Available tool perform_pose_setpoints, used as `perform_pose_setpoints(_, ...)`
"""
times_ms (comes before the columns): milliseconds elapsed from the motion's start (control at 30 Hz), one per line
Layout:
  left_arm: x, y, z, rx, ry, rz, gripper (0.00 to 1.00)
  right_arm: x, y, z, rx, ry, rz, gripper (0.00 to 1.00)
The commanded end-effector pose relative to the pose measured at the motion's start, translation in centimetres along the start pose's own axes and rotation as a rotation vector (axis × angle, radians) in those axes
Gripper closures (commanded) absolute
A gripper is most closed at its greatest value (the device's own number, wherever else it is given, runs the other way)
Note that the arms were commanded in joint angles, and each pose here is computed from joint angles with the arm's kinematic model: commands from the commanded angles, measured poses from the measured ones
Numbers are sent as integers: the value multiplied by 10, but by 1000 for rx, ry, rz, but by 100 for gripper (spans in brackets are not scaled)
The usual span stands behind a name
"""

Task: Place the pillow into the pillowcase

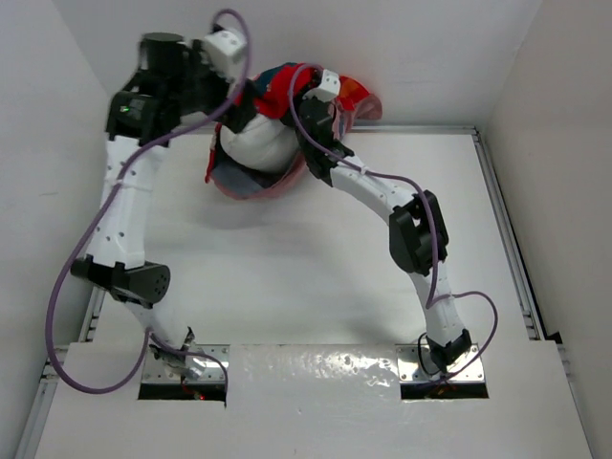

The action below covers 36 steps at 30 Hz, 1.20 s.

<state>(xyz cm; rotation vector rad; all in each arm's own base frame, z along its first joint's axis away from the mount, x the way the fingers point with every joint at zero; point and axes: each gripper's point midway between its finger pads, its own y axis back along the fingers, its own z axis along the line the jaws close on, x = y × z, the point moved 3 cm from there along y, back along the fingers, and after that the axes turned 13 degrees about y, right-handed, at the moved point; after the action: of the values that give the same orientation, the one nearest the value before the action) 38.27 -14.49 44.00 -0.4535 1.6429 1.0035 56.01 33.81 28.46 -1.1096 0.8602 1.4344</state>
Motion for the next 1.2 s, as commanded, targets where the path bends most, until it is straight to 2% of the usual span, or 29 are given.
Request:
perform_pose_setpoints(0, -15, 55, 32, -109, 19, -104, 0, -7, -30, -69, 144, 7, -13, 100)
perform_pose_setpoints(67, 5, 49, 31, -84, 12, -40, 0, -9, -30, -70, 140, 14, -14, 100)
perform_pose_setpoints(267, 35, 46, 31, -77, 17, 52, 0, -11, -26, -71, 137, 21, -12, 100)
perform_pose_setpoints(400, 90, 37, 56, -149, 78, 190, 0, -19, -17, -79, 127, 26, -14, 100)
perform_pose_setpoints(467, 100, 41, 71, -167, 114, 169, 0, -24, -16, -79, 115, 45, -17, 100)
perform_pose_setpoints(533, 123, 30, 76, -155, 136, 198, 0, -27, -16, -80, 113, 64, -15, 100)
perform_pose_setpoints(700, 164, 1, 67, -12, 187, 275, 0, -32, -15, -79, 97, 32, -24, 100)
perform_pose_setpoints(867, 190, -30, 78, -5, 234, 271, 0, -33, -12, -80, 98, 33, -25, 100)
perform_pose_setpoints(933, 196, -41, 89, -51, 248, 263, 10, -37, -10, -79, 94, 32, -35, 100)
perform_pose_setpoints(967, 198, -44, 93, -68, 249, 261, 17, -36, -9, -79, 94, 34, -34, 100)
perform_pose_setpoints(1000, 200, -48, 98, -83, 255, 262, 39, -36, -9, -79, 95, 34, -36, 100)
perform_pose_setpoints(1033, 197, -48, 99, -83, 252, 260, 55, -37, -10, -79, 95, 36, -38, 100)
perform_pose_setpoints(1067, 195, -48, 96, -65, 254, 257, 86, -38, -11, -80, 97, 38, -40, 100)
perform_pose_setpoints(1100, 195, -45, 93, -51, 262, 277, 98, -37, -12, -80, 100, 41, -41, 100)
perform_pose_setpoints(1167, 176, -38, 88, -14, 237, 252, 100, -42, -15, -80, 110, 46, -59, 100)
